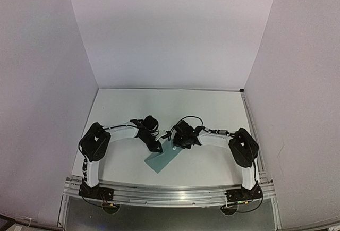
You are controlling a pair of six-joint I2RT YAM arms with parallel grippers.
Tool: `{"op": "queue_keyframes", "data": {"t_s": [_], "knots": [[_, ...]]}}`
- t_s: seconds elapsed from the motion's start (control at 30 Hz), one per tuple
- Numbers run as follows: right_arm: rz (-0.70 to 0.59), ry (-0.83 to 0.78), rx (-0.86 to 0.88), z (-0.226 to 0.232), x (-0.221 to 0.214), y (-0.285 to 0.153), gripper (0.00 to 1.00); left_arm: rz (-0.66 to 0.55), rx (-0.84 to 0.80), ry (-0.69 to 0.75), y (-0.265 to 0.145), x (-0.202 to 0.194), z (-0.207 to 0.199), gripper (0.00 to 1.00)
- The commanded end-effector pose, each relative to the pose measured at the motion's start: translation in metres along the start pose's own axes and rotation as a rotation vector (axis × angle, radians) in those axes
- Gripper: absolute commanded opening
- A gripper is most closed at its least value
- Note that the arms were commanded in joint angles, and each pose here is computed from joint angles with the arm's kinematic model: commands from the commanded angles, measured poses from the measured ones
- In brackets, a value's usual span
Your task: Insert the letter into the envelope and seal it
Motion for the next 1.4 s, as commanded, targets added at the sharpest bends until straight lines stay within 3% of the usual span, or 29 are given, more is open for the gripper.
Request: {"op": "queue_keyframes", "data": {"t_s": [0.0,0.5,0.63,0.83,1.07,1.37], "knots": [[0.038,0.006,-0.138,-0.034,-0.012,0.025,0.0,0.018,-0.023,0.023,0.013,-0.002,-0.014,0.08],[0.033,0.008,-0.135,-0.033,-0.011,0.023,0.0,0.208,0.078,-0.151,0.059,-0.044,0.02,0.03],[0.031,0.006,-0.131,-0.031,-0.011,0.021,0.0,0.181,0.018,-0.216,0.057,-0.047,0.018,0.02],[0.039,0.007,-0.135,-0.033,-0.012,0.024,0.0,0.043,0.061,-0.19,0.03,-0.013,0.037,0.03],[0.046,0.008,-0.136,-0.033,-0.013,0.026,0.0,0.126,0.063,-0.123,0.043,-0.012,0.041,0.04],[0.057,0.016,-0.144,-0.036,-0.014,0.03,0.0,0.192,0.056,-0.107,0.009,-0.049,0.029,0.04]]}}
Point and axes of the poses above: each gripper's point midway between its finger pads, its own y axis out along the fingers, its own z axis along the line the jaws close on, x = y × z, the point moved 4 cm from there along -y, back along the fingers, and after that the axes turned 3 degrees about y, right-handed, at the moved point
